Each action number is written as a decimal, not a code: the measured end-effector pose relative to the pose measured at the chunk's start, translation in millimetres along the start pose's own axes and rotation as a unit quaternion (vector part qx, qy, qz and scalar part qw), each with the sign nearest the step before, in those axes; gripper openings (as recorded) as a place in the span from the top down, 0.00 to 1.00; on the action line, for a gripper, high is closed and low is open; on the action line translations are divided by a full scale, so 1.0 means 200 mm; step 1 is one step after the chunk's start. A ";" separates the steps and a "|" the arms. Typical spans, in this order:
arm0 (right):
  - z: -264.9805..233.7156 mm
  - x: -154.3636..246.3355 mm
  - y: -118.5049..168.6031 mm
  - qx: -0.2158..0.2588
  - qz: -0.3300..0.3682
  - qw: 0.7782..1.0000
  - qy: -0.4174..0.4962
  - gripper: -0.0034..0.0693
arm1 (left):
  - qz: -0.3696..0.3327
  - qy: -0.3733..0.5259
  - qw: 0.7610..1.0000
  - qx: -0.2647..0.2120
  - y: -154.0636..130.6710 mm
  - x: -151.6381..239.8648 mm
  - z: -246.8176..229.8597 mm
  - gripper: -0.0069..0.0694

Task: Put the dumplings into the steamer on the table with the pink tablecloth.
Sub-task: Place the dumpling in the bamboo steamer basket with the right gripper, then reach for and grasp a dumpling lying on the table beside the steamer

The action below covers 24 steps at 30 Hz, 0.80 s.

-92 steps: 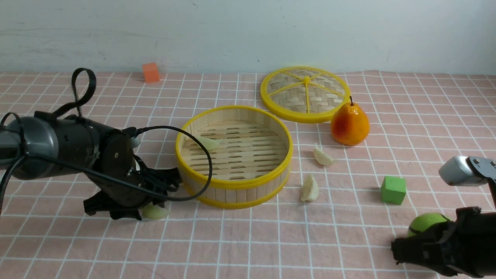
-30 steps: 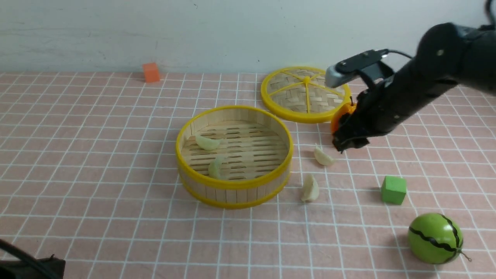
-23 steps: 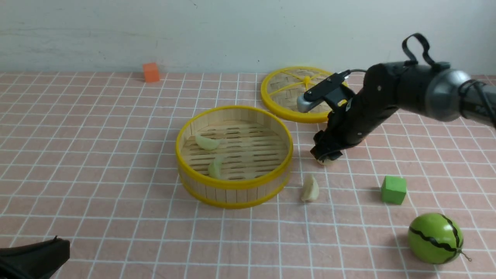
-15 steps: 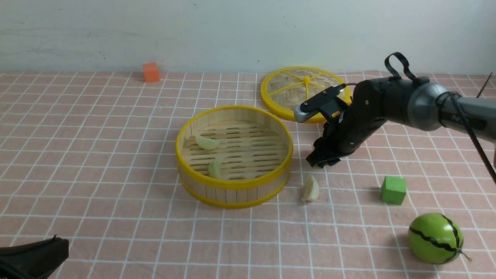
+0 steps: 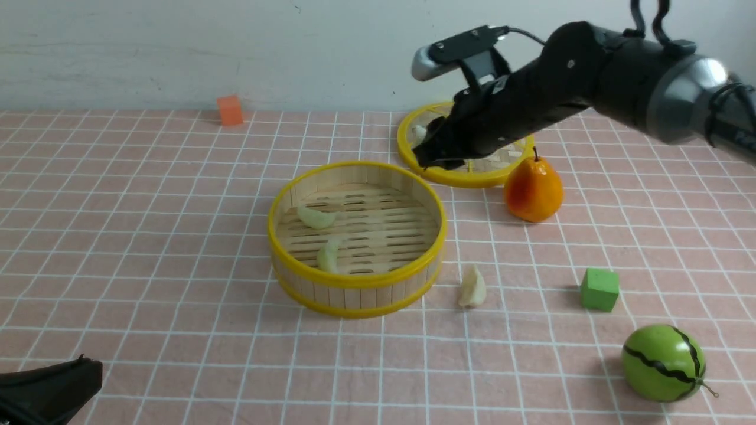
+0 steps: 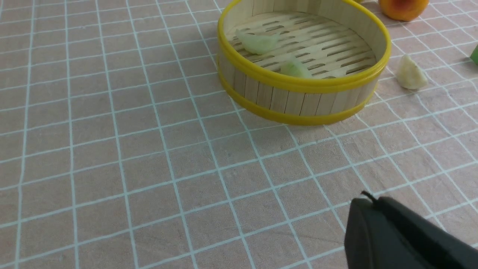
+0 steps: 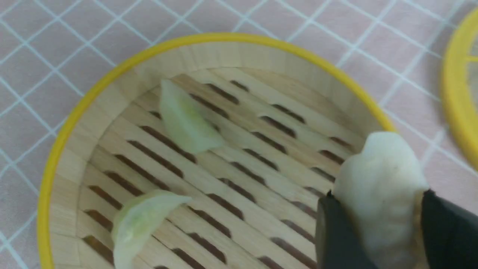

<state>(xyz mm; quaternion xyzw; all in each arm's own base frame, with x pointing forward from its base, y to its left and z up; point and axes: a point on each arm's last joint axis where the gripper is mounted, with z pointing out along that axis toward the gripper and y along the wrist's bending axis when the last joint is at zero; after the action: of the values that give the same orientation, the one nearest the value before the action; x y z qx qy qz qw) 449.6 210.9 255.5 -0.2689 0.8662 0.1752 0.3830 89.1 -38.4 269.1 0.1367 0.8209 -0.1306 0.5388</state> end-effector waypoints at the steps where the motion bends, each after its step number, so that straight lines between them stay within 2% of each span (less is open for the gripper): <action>1: 0.01 0.01 0.00 0.000 -0.003 1.000 0.001 0.56 | 0.000 0.000 1.000 0.000 0.00 0.00 0.00 0.93; 6: 0.35 0.20 0.04 -0.015 -0.001 1.000 0.010 0.56 | 0.000 0.000 1.000 0.000 0.00 0.00 0.00 0.93; 9: 0.40 0.23 0.05 -0.011 0.006 1.000 0.007 0.47 | 0.000 0.002 1.000 0.000 0.00 0.00 0.00 0.93; 10: 0.40 0.23 0.05 -0.012 0.009 1.000 0.005 0.37 | -0.001 0.005 1.000 -0.001 0.00 0.00 0.00 0.93; 11: 0.39 0.22 0.06 -0.013 0.008 1.000 0.002 0.32 | -0.001 0.007 1.000 -0.001 0.00 0.01 0.00 0.93; 13: 0.33 0.17 0.07 -0.021 0.005 1.000 -0.001 0.15 | -0.001 0.017 1.000 -0.003 0.00 0.02 0.00 0.93; 16: 0.16 0.06 0.11 -0.038 -0.003 0.999 -0.009 0.04 | -0.001 0.023 1.000 -0.004 0.00 0.02 0.00 0.93; 20: -0.18 -0.09 0.15 -0.057 0.011 0.998 -0.009 0.05 | -0.001 0.023 1.000 -0.004 0.00 0.02 0.00 0.92; 23: -0.35 -0.10 0.15 -0.068 0.046 0.996 0.039 0.12 | -0.001 0.023 1.000 -0.004 0.00 0.02 0.00 0.92; 24: -0.41 -0.08 0.14 -0.070 0.072 0.992 0.077 0.17 | -0.001 0.023 1.000 -0.004 0.00 0.02 0.00 0.92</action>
<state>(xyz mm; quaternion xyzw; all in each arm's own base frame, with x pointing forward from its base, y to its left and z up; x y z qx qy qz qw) 395.2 195.7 324.1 -0.2443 0.8961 0.2411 0.2814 87.6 -37.4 265.1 0.1369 0.8339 -0.1249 0.5199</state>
